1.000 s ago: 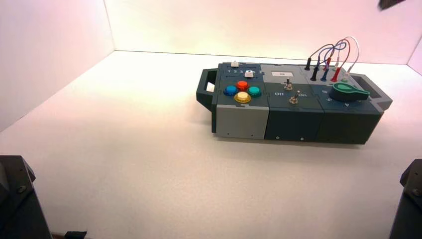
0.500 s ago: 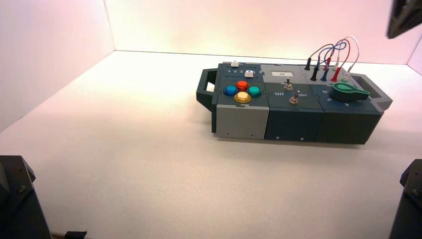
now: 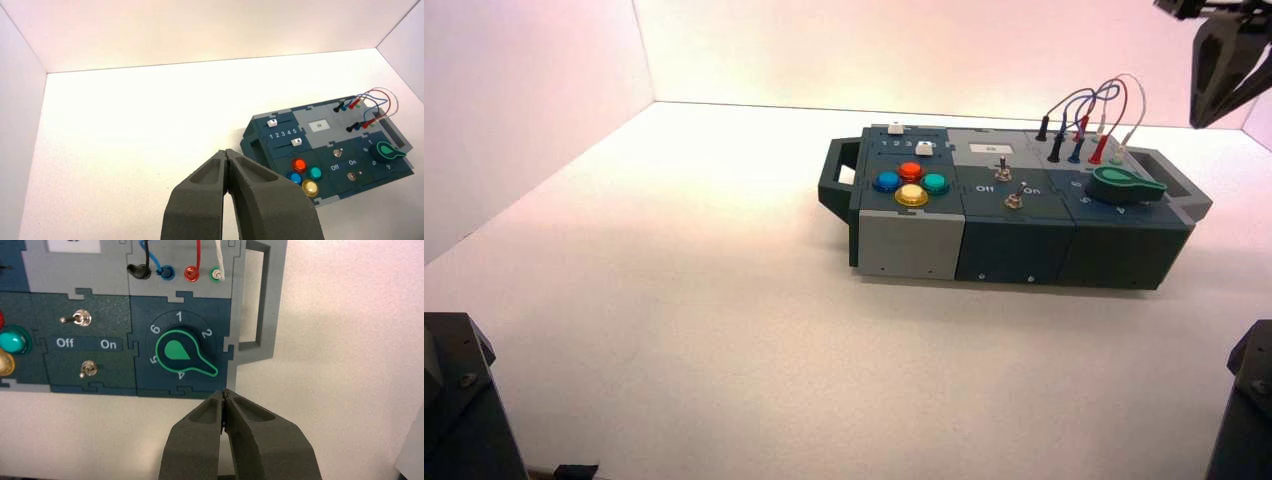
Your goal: Turn the knob to position 5.
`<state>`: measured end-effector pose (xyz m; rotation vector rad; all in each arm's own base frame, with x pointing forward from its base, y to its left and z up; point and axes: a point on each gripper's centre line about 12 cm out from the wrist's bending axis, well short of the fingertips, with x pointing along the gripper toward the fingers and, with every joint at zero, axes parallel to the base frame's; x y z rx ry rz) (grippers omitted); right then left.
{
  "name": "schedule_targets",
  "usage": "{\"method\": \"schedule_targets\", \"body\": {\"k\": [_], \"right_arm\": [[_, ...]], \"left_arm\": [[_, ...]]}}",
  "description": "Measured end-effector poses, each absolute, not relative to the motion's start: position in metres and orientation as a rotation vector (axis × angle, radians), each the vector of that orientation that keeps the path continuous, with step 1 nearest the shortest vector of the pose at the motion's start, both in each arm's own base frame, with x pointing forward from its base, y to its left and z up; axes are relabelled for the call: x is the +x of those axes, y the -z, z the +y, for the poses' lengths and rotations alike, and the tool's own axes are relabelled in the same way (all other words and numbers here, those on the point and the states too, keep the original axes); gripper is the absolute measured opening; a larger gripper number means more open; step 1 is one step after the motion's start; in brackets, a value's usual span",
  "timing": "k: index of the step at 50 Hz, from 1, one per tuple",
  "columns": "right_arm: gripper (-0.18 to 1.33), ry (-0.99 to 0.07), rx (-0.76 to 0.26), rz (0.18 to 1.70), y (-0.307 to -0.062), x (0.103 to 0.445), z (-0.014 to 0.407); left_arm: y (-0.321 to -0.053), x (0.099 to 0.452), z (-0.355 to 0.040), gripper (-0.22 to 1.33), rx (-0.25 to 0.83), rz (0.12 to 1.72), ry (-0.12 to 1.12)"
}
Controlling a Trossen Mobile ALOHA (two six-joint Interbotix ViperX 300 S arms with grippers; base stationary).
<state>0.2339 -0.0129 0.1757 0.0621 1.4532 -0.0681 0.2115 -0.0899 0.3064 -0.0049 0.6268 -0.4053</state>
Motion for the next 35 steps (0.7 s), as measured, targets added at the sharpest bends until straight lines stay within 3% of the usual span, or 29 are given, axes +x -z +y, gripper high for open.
{"method": "schedule_targets", "body": {"k": [35], "right_arm": [[-0.14, 0.068, 0.042, 1.535, -0.148, 0.249, -0.015]], "left_arm": [[-0.317, 0.204, -0.087, -0.16, -0.012, 0.579, 0.409]]}}
